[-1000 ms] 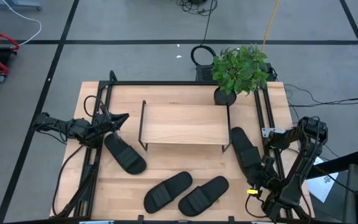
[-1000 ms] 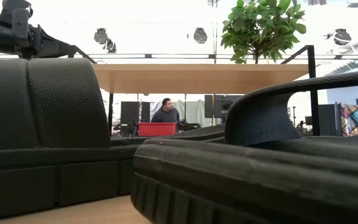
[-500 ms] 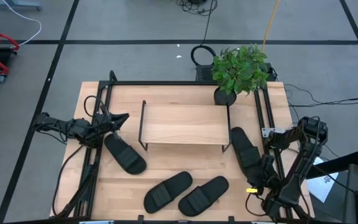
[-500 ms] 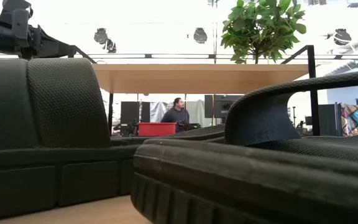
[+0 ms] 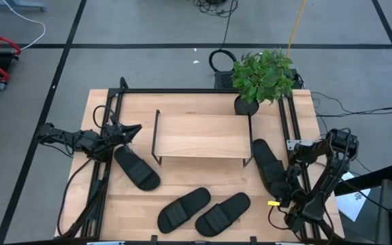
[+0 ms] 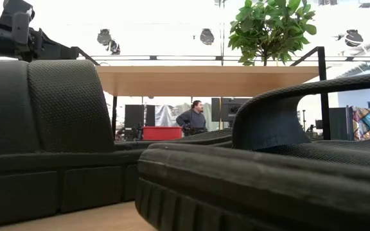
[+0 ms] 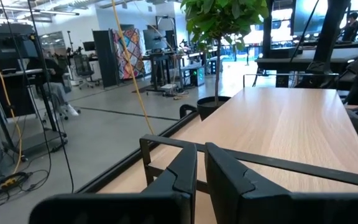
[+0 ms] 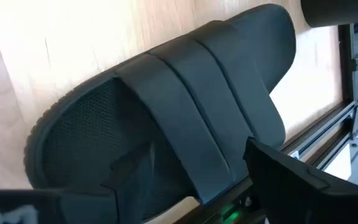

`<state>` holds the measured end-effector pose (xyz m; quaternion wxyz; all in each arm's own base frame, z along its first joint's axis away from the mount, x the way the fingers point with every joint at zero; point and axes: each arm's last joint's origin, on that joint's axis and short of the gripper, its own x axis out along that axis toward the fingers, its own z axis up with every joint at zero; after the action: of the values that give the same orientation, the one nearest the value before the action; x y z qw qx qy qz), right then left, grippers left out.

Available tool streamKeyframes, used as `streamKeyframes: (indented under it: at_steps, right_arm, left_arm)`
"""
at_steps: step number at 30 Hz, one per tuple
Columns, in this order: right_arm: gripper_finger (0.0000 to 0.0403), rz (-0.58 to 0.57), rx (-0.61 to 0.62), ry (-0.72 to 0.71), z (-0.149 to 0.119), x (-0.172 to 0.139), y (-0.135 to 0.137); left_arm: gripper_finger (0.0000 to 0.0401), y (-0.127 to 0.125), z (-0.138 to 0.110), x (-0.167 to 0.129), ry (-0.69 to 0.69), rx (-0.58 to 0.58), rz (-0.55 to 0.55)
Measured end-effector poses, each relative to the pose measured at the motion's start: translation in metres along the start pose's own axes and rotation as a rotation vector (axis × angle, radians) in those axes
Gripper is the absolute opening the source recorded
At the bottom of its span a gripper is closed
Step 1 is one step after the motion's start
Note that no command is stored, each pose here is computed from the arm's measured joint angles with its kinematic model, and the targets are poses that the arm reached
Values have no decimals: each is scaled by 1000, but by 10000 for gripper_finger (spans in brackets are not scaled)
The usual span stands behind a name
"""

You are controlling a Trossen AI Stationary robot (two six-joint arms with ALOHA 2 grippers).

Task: Pick and place slides into the shelf
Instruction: Put the black slide on the shelf

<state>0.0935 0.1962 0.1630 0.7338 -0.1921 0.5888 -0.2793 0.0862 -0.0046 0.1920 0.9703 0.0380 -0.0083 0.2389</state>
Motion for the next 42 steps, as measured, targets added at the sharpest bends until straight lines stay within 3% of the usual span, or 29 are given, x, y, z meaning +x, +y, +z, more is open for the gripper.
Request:
streamKeyframes:
  at_steps: [13,23,26,29,32,38,42]
  right_arm:
    - [199,-131,-39,-20,0,19,12]
    - [187,-228,101,-46,-6,51,6]
    - [153,-226,159,-38,-6,57,5]
    - [79,-198,165,-36,-6,58,8]
    - [16,-190,157,-26,-4,54,9]
    - [5,-259,109,28,12,16,4]
    - [4,-126,64,60,24,-12,4]
  left_arm:
    - [35,0,0,0,2,8,0]
    - [35,0,0,0,2,8,0]
    - [35,0,0,0,2,8,0]
    - [35,0,0,0,2,7,-1]
    - [35,0,0,0,2,6,0]
    - [35,0,0,0,2,-6,0]
    - [35,0,0,0,1,-7,0]
